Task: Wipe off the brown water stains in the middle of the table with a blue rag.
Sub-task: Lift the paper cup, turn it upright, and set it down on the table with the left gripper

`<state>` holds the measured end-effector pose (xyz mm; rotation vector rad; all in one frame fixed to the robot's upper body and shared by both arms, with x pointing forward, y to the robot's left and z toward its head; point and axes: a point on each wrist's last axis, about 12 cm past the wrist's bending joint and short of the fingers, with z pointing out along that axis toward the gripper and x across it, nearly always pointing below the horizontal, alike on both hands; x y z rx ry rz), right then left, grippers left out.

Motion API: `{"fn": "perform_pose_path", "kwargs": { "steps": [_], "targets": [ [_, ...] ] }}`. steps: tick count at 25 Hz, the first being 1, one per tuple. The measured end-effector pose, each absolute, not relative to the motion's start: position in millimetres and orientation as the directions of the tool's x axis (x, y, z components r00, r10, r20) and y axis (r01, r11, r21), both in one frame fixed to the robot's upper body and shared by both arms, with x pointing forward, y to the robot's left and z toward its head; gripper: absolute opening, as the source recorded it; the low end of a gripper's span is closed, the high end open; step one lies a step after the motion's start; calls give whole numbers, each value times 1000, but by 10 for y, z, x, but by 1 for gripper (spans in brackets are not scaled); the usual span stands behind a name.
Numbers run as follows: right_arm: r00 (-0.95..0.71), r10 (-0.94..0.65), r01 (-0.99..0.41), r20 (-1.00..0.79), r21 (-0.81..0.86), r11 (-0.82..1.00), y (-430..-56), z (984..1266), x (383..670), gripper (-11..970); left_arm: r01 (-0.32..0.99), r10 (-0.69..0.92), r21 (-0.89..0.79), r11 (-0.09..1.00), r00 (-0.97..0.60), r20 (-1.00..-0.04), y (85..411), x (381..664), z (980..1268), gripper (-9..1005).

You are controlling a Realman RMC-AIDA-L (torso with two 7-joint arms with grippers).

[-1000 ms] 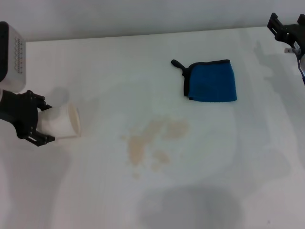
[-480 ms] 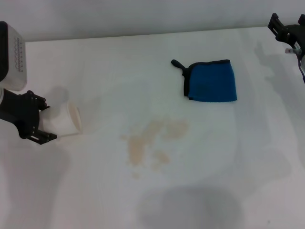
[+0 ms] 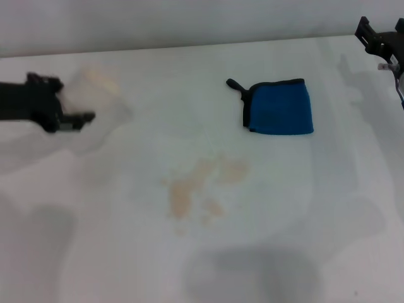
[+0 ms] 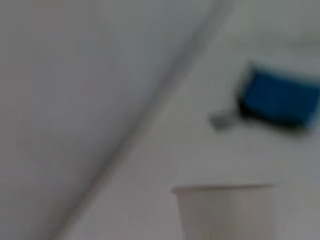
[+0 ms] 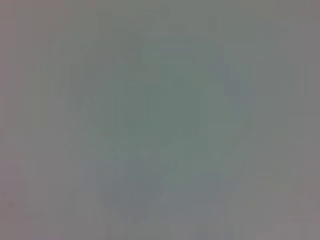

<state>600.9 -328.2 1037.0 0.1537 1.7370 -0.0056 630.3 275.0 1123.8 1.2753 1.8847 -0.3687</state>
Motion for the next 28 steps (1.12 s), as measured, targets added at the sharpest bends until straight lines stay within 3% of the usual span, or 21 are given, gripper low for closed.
{"fn": "perform_pose_path", "kwargs": {
  "steps": [6,13,22,28],
  "targets": [
    [-160,97,105,-982,80,991,-3281,10380,6018,802,742,319,127,659,-122,-940,2954,6058,11020,638],
    [-155,89,95,-984,75,993,-3261,10398,6040,801,579,54,15,815,-51,-997,3067,5590,10599,636],
    [-160,81,89,-984,68,994,-3263,10385,6025,799,334,58,57,941,6,-998,2895,5149,10141,636],
    [-162,83,91,-983,69,993,-3269,10378,6016,798,248,78,57,967,-74,-994,2860,5126,10006,637]
  ]
}}
